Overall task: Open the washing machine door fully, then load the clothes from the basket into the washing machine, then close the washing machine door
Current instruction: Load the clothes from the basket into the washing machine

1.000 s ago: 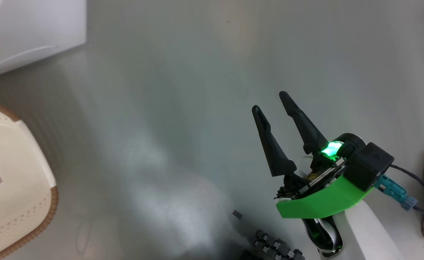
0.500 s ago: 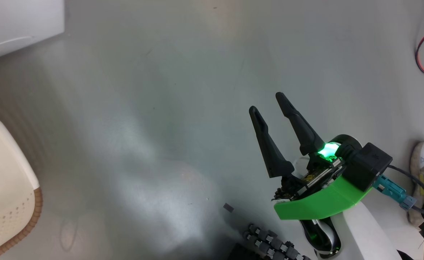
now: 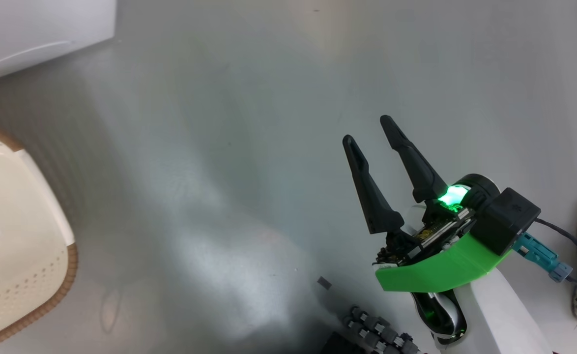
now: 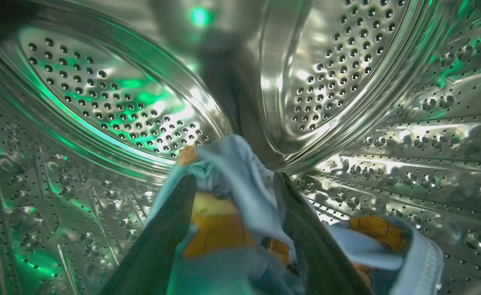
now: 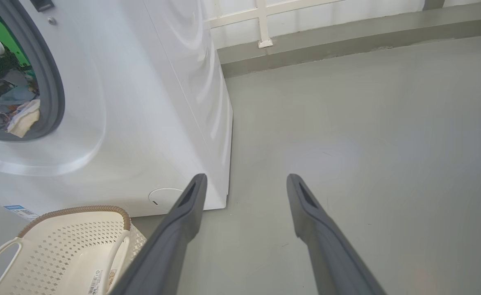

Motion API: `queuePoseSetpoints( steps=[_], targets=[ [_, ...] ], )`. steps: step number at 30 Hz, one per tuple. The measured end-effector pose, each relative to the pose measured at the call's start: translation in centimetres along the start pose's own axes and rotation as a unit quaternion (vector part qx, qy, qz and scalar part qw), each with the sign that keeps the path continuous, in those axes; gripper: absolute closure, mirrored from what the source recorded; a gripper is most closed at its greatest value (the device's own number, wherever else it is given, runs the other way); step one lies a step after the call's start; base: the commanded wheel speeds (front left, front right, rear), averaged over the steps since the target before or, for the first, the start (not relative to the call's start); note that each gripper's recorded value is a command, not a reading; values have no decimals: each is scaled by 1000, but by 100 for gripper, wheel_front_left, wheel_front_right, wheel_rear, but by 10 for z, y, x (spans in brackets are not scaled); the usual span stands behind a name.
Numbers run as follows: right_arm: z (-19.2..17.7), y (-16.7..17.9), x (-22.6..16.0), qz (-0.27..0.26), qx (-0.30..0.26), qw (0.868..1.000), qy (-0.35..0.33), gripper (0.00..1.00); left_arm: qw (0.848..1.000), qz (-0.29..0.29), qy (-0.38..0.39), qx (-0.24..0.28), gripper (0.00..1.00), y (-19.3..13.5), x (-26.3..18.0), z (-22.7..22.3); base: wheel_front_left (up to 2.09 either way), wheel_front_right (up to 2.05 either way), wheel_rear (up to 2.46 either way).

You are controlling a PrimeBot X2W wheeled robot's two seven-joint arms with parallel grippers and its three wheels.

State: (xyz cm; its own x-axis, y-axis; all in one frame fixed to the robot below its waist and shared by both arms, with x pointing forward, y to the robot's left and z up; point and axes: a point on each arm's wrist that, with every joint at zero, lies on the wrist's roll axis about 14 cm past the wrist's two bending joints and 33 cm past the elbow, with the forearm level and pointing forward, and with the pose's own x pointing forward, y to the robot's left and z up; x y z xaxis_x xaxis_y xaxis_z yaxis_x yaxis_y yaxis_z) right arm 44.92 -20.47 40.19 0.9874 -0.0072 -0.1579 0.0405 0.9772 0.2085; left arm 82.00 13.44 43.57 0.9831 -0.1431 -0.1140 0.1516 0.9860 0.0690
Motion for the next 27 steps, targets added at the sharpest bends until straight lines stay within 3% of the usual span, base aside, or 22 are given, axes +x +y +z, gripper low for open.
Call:
queuePoseSetpoints(
  steps=[10,27],
  targets=[
    [1,17,7,29,-6,1000,-7,0,1000,-11,6,-3,0,-14,-25,-18,0,0,0],
    [29,40,7,62,-24,997,-47,0,998,-2,-52,-29,0,-24,-153,-16,0,0,0]
  ],
)
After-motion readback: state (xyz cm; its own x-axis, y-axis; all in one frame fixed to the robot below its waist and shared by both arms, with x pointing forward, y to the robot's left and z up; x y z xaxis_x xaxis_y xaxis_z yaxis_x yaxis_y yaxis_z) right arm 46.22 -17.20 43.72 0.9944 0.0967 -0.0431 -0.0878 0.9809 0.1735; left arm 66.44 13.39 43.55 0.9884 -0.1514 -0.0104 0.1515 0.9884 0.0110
